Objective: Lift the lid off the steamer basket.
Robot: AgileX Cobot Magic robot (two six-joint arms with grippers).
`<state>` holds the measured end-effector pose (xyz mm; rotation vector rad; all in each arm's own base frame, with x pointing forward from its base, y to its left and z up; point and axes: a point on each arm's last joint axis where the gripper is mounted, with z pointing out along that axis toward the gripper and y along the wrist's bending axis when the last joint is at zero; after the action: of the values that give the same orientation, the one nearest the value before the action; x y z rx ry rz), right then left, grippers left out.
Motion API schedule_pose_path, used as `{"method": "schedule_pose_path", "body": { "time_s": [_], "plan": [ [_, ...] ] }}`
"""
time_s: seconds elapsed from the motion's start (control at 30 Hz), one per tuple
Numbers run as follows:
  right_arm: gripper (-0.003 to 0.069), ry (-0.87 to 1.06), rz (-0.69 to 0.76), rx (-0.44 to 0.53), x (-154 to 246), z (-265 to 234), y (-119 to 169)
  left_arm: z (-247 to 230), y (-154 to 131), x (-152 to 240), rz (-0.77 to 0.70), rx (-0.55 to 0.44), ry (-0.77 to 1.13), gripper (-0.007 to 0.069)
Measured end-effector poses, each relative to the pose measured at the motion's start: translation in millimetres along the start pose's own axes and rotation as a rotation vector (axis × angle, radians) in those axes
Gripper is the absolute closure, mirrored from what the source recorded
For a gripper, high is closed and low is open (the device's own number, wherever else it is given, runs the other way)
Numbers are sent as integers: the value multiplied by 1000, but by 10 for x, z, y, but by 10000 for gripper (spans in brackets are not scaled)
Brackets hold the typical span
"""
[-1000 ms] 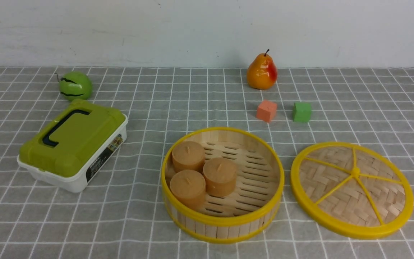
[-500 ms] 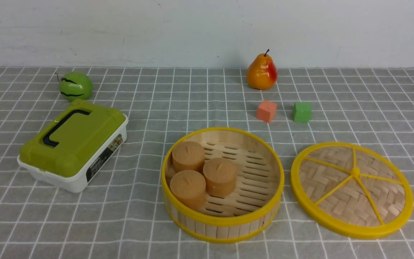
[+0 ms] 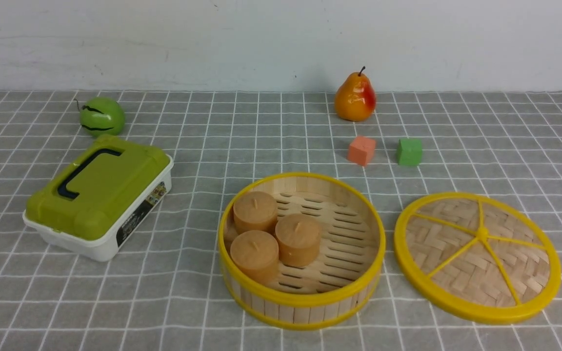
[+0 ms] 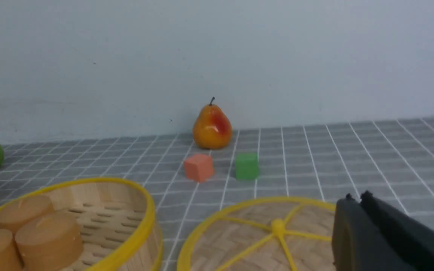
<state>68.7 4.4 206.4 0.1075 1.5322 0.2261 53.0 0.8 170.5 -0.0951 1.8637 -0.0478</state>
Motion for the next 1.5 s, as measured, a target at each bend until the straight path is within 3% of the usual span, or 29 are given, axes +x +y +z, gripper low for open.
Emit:
{"method": "schedule_pose_path", "body": {
  "time_s": [0.2, 0.47, 1.2, 1.5],
  "plan": [
    [659, 134, -30, 118, 141, -68, -80, 0, 0, 0, 0, 0, 0, 386],
    [655, 215, -58, 157, 217, -93, -107, 0, 0, 0, 0, 0, 0, 386],
    [628, 326, -51, 159, 311, -182, -107, 0, 0, 0, 0, 0, 0, 386],
    [614, 338, -61, 90, 319, -180, -71, 0, 0, 0, 0, 0, 0, 386]
  ]
}}
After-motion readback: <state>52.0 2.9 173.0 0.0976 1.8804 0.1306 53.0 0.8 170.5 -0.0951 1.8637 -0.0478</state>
